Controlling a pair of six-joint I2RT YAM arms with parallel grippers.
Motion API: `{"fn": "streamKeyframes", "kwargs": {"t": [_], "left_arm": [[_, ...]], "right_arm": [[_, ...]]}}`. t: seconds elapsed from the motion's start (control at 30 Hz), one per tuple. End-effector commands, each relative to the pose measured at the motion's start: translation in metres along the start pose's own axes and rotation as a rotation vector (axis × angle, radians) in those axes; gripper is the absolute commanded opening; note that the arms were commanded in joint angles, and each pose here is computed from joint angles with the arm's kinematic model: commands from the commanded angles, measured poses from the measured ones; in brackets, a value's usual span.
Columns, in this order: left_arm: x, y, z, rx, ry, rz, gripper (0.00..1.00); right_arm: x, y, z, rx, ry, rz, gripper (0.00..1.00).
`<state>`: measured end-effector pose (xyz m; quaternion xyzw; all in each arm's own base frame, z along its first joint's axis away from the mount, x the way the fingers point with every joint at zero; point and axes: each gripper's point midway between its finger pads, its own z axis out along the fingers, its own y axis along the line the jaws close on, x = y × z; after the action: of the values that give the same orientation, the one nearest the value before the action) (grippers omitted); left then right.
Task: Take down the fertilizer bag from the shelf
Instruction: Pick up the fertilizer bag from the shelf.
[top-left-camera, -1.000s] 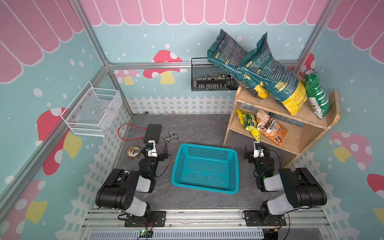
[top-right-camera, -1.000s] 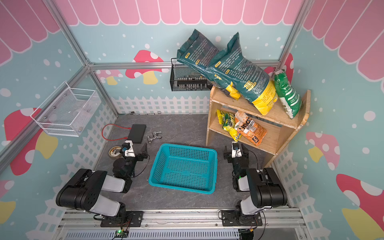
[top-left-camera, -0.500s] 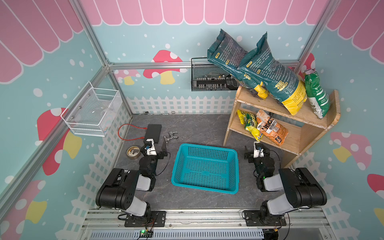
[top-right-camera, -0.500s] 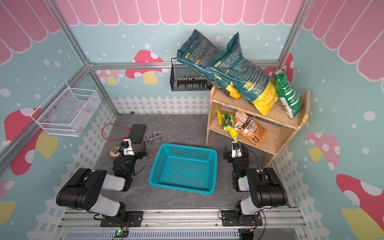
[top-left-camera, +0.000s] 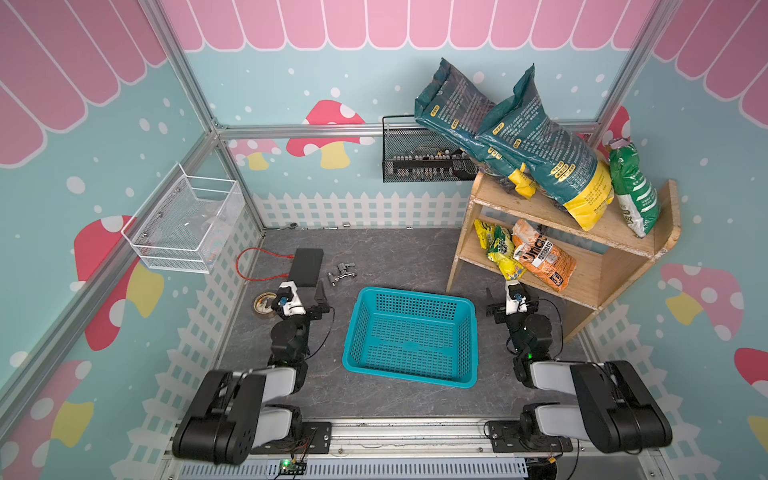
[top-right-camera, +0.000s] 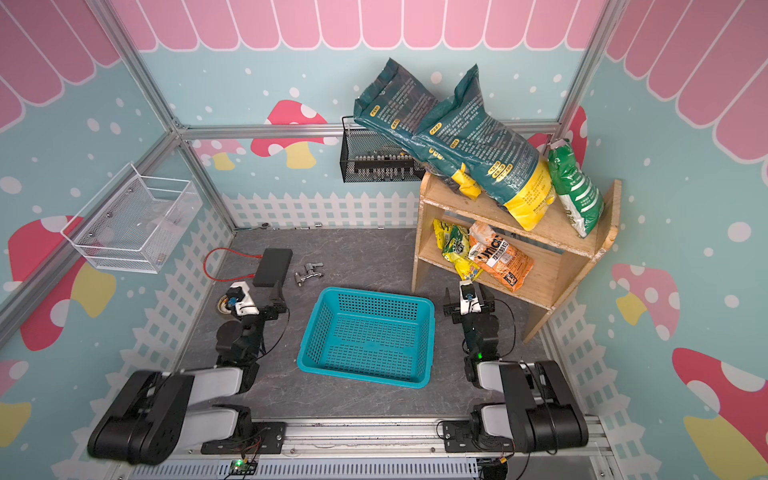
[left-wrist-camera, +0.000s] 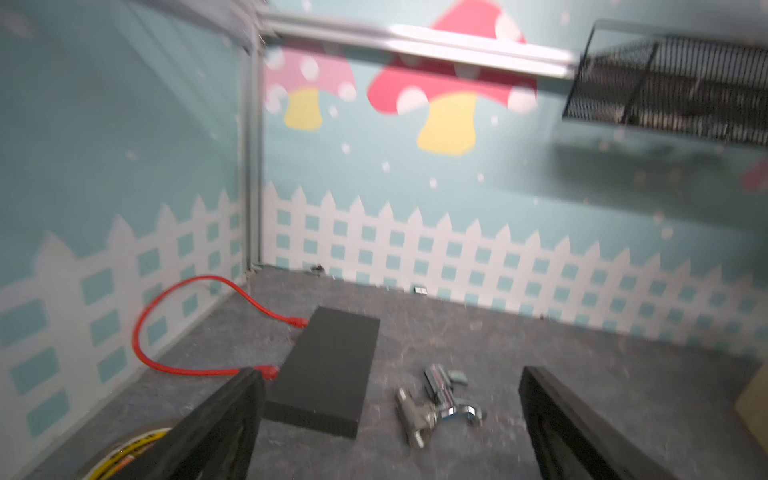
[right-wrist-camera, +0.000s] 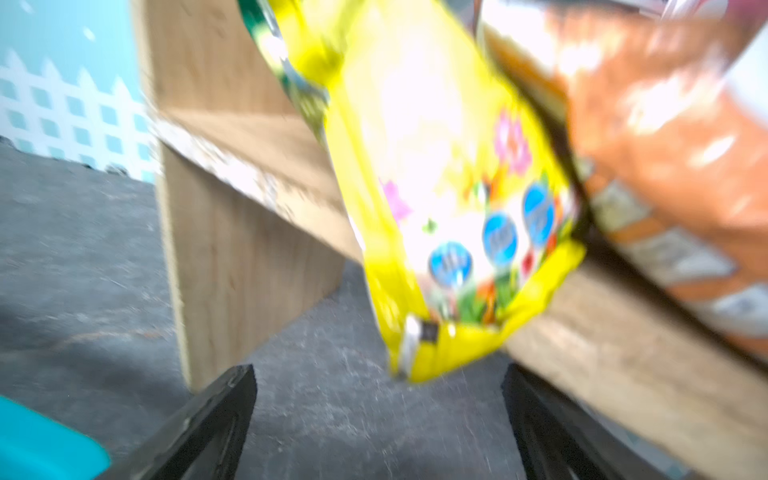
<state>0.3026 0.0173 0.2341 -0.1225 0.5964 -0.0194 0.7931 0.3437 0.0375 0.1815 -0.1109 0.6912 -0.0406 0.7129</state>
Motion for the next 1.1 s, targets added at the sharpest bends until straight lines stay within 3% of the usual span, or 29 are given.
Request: {"fn": "streamKeyframes", "kwargs": {"t": [0.0,0.23,0.4,0.57,0.73,0.9,1.07], "left_arm": [[0.002,0.035,-0.031,-0.154,-0.032,-0.106,0.99],[0.003,0.049,-0.037,-0.229,-0.023,-0.239,0.99],[0.001,0.018,-0.03,-0.054,0.005,-0.214,0.99],[0.005,0.026,-0.028,-0.109,0.025,-0.22,0.99],[0.008,0.027,-0.025,-0.126,0.044,-0.207,0.99],[0.012,0.018,-0.018,-0.085,0.086,-0.196,0.99],[0.015,0.016,-0.014,-0.083,0.105,-0.19,0.99]], "right_arm": [[0.011,0.029,-0.008,-0.115,0.068,-0.026,0.99],[0.002,0.086,-0.014,-0.247,0.173,-0.188,0.99],[-0.058,0.117,-0.041,-0.356,0.043,-0.185,0.99],[-0.132,0.125,-0.067,-0.439,-0.1,-0.085,0.98],[-0.198,0.118,-0.063,-0.458,-0.063,-0.04,0.98],[-0.266,0.073,-0.055,-0.295,-0.038,0.004,0.97],[-0.339,0.033,-0.071,-0.207,-0.137,0.046,0.96]]}}
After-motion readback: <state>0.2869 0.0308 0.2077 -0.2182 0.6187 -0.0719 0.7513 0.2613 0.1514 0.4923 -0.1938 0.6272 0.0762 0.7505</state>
